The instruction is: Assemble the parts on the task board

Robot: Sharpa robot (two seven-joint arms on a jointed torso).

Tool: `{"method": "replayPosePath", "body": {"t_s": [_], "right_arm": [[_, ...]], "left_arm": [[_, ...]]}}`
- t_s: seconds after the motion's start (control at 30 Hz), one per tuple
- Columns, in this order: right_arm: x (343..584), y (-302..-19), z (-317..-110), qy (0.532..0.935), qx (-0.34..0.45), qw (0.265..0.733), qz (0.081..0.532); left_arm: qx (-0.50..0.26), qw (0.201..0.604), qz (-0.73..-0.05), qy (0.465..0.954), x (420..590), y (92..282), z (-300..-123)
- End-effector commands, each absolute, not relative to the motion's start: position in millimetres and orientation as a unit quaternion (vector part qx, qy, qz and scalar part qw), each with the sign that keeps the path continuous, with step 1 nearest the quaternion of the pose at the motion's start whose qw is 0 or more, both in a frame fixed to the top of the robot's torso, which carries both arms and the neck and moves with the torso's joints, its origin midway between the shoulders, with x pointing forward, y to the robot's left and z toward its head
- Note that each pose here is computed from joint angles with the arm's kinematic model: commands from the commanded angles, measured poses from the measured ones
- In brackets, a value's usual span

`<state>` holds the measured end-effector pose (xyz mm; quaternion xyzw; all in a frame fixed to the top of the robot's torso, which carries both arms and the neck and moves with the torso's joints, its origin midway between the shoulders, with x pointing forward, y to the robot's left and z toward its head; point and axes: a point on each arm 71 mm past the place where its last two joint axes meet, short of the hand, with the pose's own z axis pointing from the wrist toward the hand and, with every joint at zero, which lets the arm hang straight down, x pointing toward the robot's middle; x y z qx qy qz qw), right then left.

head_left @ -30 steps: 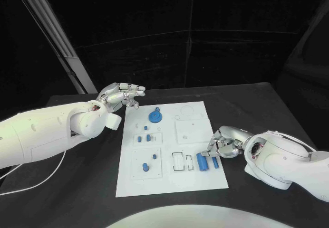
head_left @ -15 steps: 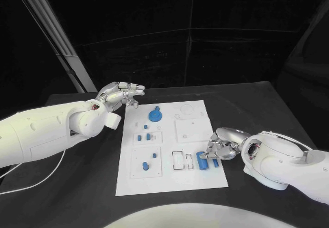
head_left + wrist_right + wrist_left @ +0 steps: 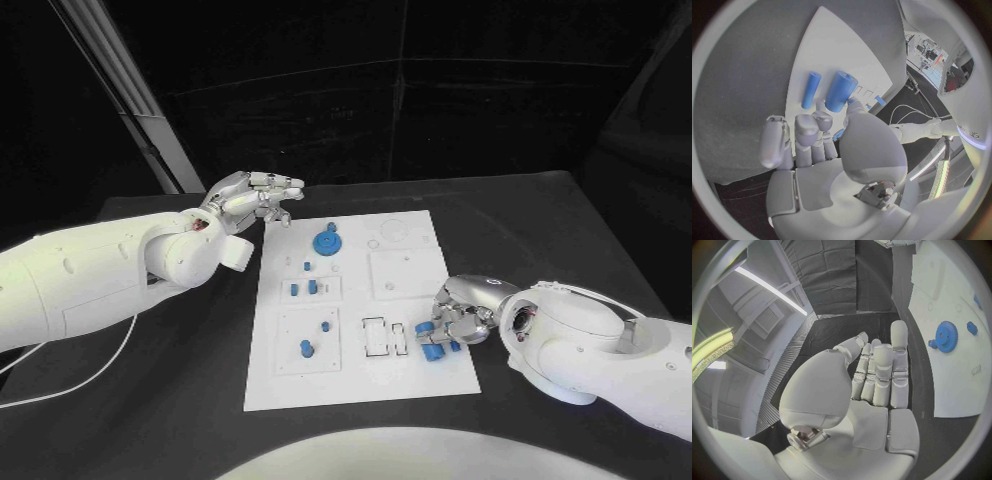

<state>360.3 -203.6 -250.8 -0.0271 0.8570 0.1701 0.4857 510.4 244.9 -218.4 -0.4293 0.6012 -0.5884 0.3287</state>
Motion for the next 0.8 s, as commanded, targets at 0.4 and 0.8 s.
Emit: {"method": "replayPosePath", "body": {"t_s": [0.4,0.8], "right_arm": [[360,-196,-260,0.868,-0.054,0.467,0.160],[359,-191,-256,0.853,-0.028,0.490,0.177]], "left_arm": [[-0.429,0.324,-0.592,0.601,509.7,245.2,-217.2],[-0.429,0.322,-0.591,0.602,509.2,245.4,-217.4]]}}
